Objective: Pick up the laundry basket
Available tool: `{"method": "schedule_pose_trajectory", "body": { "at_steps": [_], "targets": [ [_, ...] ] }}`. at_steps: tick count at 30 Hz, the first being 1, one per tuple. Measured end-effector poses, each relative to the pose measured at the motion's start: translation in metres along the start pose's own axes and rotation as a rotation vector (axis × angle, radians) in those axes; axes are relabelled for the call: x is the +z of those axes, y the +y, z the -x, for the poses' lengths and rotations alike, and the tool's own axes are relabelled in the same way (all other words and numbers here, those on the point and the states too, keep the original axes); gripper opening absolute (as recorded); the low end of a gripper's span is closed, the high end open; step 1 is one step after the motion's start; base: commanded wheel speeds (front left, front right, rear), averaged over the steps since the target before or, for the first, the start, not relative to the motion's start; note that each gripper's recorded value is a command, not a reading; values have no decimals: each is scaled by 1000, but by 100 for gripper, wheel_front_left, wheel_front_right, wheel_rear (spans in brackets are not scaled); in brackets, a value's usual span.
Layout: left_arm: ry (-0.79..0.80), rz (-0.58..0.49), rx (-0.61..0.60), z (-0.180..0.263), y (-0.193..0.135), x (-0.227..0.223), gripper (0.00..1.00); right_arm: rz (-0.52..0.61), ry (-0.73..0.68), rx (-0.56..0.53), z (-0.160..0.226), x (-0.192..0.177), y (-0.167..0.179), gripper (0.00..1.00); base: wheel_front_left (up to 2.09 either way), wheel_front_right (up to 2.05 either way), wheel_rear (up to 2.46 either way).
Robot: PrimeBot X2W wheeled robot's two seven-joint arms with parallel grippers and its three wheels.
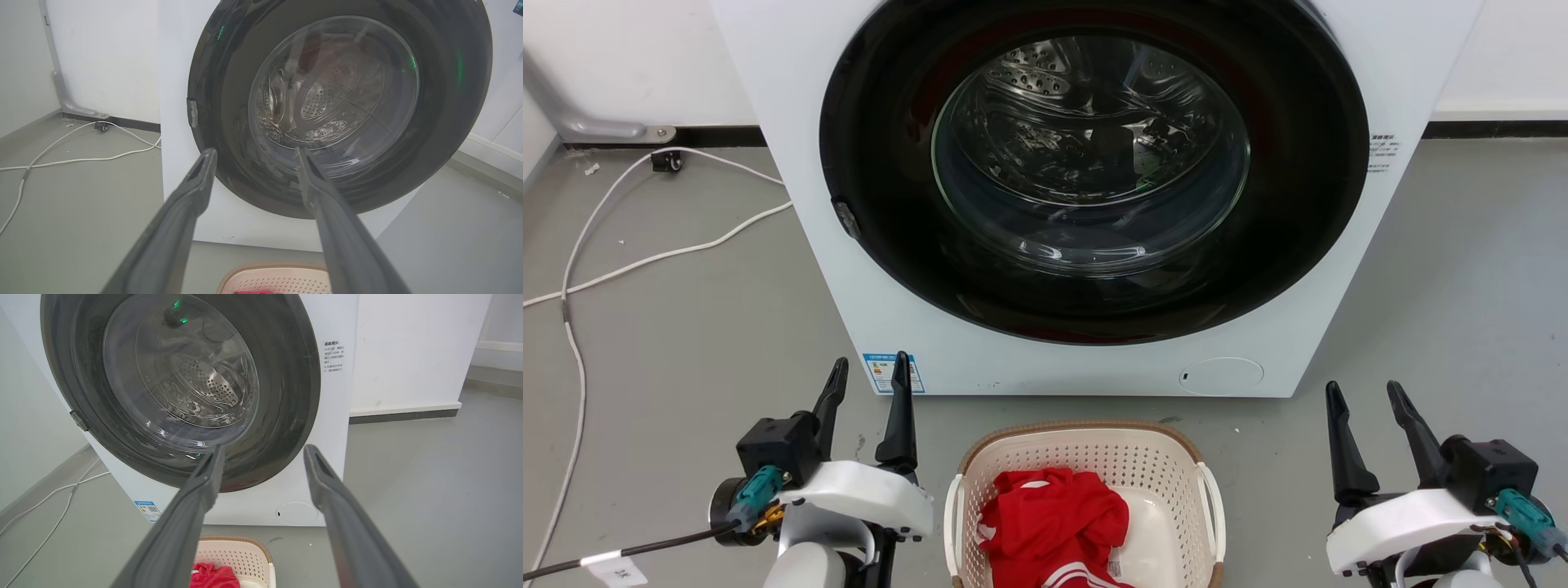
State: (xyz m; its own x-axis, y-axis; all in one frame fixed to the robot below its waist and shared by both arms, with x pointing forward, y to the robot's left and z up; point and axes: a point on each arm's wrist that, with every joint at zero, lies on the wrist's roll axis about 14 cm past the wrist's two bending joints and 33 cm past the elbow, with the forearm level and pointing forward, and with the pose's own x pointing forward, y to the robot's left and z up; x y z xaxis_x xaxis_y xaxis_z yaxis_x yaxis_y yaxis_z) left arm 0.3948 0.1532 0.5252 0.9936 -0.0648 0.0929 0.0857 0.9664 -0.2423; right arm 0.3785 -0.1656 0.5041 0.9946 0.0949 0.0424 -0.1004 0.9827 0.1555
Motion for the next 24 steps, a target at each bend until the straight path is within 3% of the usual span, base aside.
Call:
{"method": "schedule_pose_trajectory", "body": {
  "at_steps": [24],
  "targets": [
    [-26, -191, -35, 1, -8, 1, 100, 189, -38, 44, -1, 13, 8, 100, 0, 0, 0]
  ]
}}
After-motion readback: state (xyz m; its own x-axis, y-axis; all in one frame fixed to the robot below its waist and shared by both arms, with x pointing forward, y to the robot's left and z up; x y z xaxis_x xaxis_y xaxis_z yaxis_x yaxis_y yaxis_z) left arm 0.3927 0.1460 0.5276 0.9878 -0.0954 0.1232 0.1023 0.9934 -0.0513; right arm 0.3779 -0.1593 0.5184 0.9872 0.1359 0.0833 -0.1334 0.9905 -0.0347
